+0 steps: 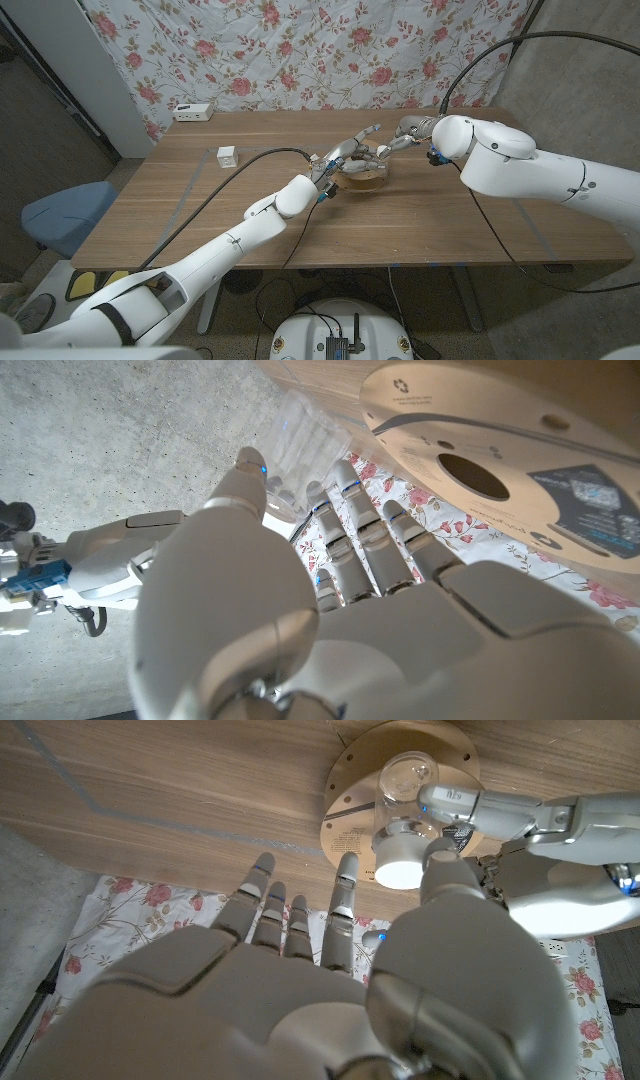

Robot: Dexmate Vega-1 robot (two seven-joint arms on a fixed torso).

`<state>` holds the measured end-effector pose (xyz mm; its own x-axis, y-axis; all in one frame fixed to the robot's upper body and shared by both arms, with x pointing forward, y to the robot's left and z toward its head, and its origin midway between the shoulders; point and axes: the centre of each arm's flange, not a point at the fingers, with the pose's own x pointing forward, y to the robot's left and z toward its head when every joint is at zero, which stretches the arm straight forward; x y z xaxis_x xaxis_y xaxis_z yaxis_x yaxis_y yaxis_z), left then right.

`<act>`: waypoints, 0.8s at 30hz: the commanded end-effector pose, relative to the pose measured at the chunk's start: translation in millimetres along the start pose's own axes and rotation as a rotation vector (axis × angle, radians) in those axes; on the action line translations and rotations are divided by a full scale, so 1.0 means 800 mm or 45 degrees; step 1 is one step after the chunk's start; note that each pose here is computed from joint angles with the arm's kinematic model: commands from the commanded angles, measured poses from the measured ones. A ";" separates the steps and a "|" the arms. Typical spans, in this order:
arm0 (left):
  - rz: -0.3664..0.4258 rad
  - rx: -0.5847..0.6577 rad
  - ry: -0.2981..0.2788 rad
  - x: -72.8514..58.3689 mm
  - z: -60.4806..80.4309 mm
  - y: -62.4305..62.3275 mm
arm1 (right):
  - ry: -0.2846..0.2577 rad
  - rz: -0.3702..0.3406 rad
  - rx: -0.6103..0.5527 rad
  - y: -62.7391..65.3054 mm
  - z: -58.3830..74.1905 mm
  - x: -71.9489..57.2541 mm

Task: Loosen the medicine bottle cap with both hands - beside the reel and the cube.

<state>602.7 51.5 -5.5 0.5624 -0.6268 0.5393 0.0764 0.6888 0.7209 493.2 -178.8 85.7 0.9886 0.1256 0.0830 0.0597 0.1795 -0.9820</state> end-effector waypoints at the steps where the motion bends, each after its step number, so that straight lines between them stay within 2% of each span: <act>1: -0.014 0.001 -0.005 0.001 0.002 -0.002 | -0.007 -0.032 -0.001 0.000 0.000 -0.001; 24: -0.020 -0.005 0.004 0.002 0.001 -0.004 | -0.030 -0.059 -0.011 0.002 -0.001 0.002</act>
<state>601.3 48.8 -5.8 0.5603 -0.6358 0.5309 0.0829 0.6808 0.7278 494.3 -178.8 84.2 0.9838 0.1375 0.1155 0.0897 0.1811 -0.9794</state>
